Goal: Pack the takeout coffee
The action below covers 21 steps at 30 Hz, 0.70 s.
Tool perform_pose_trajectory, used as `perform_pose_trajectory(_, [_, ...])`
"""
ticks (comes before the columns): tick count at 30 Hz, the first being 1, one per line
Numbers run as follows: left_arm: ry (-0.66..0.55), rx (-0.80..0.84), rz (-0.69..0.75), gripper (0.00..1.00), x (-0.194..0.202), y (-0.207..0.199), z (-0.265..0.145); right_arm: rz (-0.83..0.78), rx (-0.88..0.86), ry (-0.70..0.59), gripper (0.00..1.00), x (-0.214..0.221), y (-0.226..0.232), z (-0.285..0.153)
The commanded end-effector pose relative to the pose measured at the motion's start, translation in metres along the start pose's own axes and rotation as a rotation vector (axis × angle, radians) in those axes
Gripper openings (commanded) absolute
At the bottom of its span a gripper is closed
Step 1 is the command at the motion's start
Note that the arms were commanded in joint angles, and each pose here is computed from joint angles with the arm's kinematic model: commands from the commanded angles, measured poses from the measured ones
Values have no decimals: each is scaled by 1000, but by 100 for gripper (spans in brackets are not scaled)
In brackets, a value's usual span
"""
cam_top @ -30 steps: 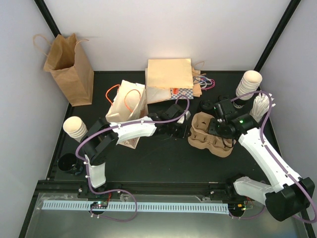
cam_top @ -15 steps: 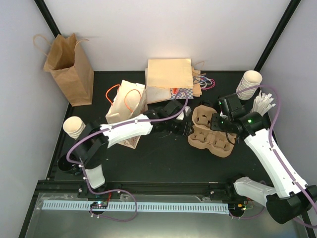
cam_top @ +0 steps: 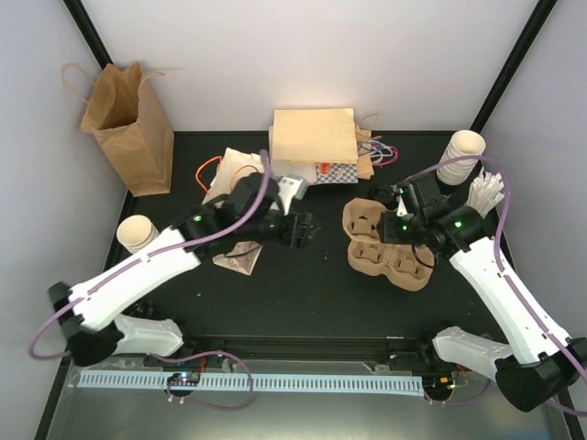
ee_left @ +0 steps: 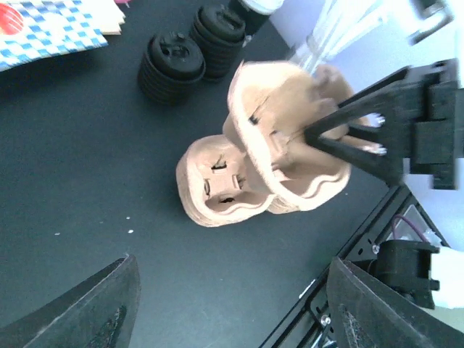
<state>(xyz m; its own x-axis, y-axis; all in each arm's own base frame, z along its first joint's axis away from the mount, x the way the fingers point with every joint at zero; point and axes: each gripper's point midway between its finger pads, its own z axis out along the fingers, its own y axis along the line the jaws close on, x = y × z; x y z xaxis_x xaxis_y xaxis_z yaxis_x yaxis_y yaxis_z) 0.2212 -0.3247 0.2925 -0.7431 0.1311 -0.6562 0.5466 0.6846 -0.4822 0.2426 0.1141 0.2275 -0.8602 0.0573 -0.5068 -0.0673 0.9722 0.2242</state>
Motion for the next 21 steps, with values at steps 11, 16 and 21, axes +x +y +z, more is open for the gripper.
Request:
perform_pose_trajectory(11, [-204,-169,46,83,-15,23,-173,-464,-331,26,45,33,140,8])
perform_pose_trajectory(16, [-219,-213,42,83,-14,33,-186,-637,-346,89,45,67,175,30])
perform_pose_trajectory(21, [-218,-220,34,83,-9,36,-189,-712,-347,165,47,94,185,57])
